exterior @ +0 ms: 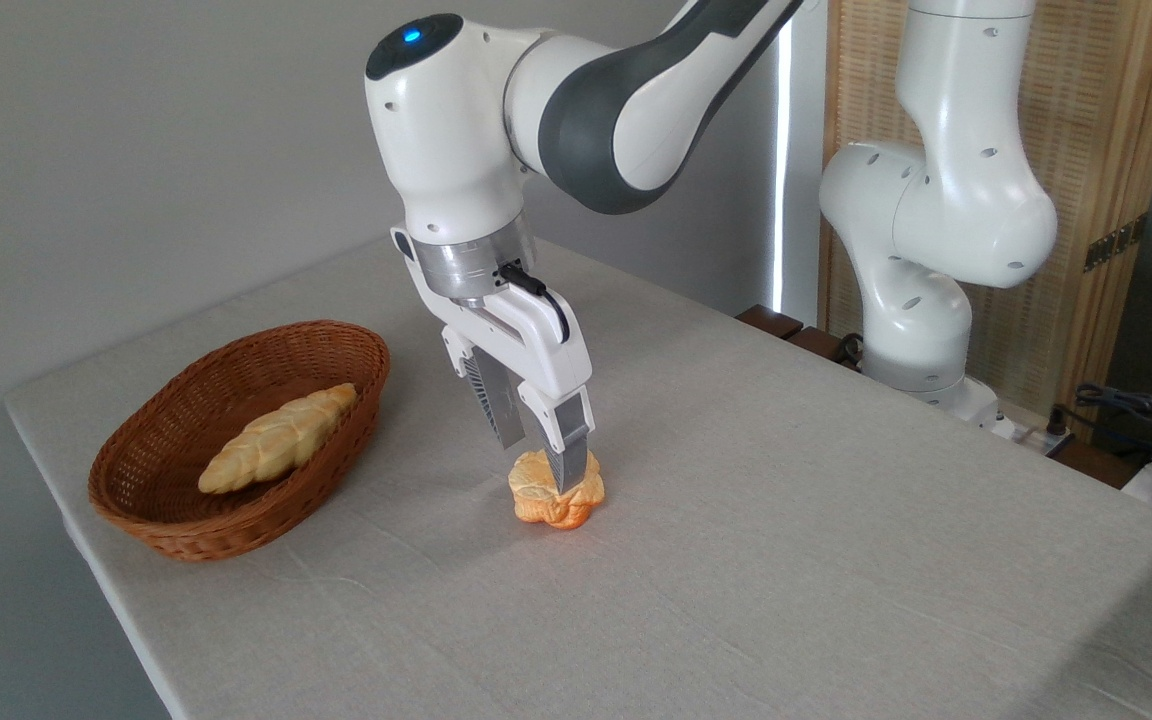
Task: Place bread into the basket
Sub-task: 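Close the gripper on the round orange bun, then lift the bun and carry it into the wicker basket, then open the gripper to release the bun and raise it away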
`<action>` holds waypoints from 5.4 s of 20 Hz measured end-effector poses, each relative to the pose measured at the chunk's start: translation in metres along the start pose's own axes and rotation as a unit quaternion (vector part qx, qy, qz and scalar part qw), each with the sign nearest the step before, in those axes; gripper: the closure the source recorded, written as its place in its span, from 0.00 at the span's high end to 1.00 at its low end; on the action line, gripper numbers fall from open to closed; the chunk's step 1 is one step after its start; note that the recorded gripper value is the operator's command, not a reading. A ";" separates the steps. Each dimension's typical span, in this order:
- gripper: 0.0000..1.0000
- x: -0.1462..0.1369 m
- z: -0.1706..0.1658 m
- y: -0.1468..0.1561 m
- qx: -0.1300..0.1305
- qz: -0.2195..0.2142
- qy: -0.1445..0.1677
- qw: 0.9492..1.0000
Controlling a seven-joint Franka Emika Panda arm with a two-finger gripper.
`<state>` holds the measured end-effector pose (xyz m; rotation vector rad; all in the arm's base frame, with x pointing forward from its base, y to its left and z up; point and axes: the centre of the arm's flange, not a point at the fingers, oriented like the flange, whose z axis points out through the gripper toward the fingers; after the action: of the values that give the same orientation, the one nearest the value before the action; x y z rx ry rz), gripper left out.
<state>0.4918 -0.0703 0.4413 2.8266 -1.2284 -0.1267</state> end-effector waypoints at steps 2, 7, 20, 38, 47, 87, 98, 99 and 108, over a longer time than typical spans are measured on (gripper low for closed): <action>1.00 0.000 0.001 0.000 -0.001 0.000 -0.001 1.000; 1.00 0.001 0.004 0.002 -0.002 0.007 -0.004 1.000; 1.00 -0.001 0.006 0.001 0.004 0.050 -0.013 0.999; 1.00 -0.002 0.007 0.001 0.009 0.079 -0.022 0.997; 0.49 0.002 0.019 0.001 0.001 0.083 -0.030 0.996; 1.00 0.182 -0.038 0.075 -0.021 -0.145 0.238 0.960; 1.00 0.186 -0.042 0.068 -0.021 -0.149 0.245 0.958; 1.00 0.183 -0.048 0.065 -0.018 -0.150 0.244 0.958; 1.00 0.088 -0.121 0.027 0.030 -0.108 0.120 0.987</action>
<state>0.5435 -0.1506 0.5591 2.9105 -0.8927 0.2384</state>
